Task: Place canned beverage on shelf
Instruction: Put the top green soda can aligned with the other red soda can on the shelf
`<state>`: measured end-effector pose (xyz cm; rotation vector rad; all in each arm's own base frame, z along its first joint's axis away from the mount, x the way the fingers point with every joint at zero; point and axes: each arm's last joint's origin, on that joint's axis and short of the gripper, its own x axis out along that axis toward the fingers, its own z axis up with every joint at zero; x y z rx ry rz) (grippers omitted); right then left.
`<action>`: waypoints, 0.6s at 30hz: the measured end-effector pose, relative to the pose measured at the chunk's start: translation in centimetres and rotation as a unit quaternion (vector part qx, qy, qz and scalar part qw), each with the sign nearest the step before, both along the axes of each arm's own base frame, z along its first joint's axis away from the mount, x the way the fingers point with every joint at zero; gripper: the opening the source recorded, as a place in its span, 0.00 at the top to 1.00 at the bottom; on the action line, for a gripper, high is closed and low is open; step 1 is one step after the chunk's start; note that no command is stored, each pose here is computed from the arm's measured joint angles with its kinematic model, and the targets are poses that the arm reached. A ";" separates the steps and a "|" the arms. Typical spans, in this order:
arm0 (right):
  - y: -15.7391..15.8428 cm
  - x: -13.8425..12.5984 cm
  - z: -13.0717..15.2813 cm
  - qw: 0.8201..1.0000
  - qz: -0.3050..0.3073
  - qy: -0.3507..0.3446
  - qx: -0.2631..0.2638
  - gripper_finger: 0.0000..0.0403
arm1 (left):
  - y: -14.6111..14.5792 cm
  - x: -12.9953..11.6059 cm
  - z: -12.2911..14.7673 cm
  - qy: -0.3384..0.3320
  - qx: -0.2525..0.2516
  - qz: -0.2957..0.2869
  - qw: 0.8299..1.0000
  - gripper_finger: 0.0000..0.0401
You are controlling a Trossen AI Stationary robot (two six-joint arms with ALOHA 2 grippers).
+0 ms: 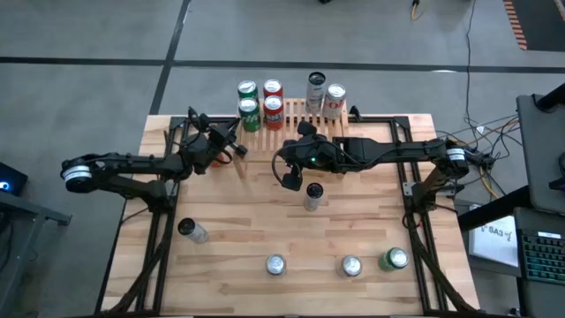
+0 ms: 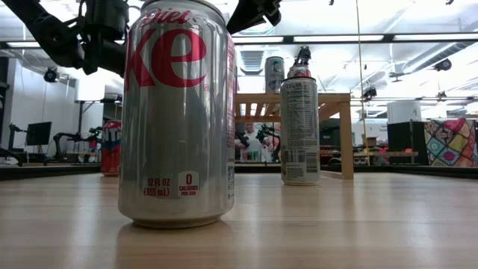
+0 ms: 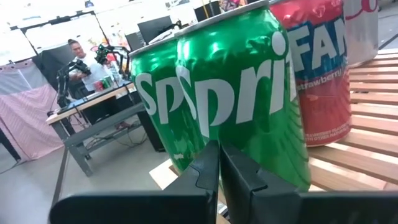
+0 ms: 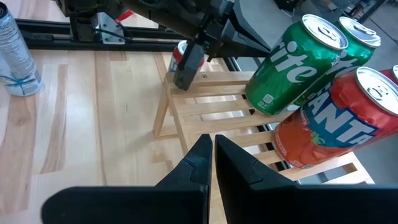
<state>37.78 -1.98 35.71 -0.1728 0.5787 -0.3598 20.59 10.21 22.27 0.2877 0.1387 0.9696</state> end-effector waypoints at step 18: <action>0.0 0.0 0.0 1.000 -0.004 -0.002 0.006 0.98 | -1.4 0.9 -0.5 0.011 -0.024 -0.144 0.989 1.00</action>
